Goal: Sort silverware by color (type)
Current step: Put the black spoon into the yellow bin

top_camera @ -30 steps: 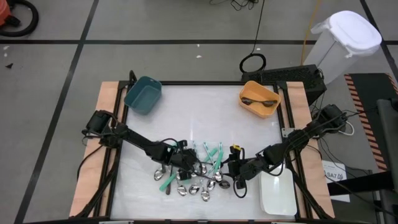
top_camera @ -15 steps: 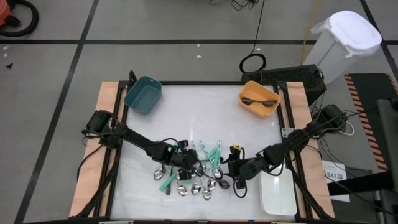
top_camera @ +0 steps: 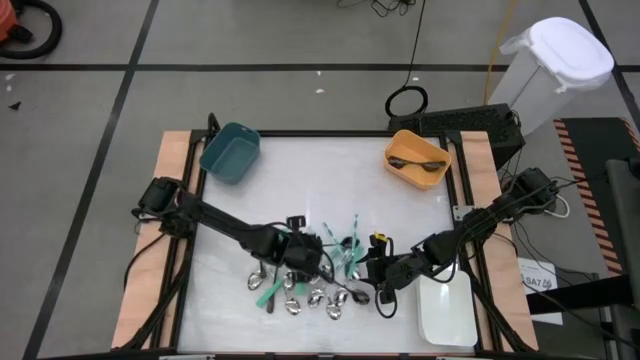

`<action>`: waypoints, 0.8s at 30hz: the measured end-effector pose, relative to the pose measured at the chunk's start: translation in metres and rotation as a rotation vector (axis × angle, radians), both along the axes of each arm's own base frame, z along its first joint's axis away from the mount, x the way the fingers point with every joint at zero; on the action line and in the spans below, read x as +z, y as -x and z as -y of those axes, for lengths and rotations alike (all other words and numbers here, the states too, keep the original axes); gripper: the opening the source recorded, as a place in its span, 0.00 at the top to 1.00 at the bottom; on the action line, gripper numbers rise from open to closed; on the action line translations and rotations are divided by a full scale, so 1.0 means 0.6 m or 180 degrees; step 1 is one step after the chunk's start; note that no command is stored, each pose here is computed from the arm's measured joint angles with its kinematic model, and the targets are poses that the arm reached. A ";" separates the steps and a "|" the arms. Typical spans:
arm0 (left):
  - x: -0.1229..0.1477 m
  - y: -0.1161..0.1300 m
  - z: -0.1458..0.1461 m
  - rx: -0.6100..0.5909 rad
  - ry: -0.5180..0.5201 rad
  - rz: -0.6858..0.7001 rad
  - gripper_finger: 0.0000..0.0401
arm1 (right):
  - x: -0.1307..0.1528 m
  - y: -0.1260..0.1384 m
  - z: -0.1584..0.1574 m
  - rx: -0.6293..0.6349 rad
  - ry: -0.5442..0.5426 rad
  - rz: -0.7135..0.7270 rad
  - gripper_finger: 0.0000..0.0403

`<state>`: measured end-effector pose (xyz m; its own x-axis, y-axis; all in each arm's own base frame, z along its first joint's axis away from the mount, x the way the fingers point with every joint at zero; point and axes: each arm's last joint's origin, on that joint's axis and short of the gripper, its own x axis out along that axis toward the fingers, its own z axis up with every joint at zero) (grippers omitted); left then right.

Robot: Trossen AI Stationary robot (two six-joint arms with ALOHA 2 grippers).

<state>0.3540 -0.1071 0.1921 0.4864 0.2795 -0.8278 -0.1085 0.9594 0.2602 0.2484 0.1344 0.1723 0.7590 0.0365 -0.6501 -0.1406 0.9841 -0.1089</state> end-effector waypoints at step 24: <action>0.076 -0.008 -0.006 0.0392 -0.1008 0.0187 0.83 | 0.009 0.002 0.010 -0.0436 0.0335 0.0207 0.47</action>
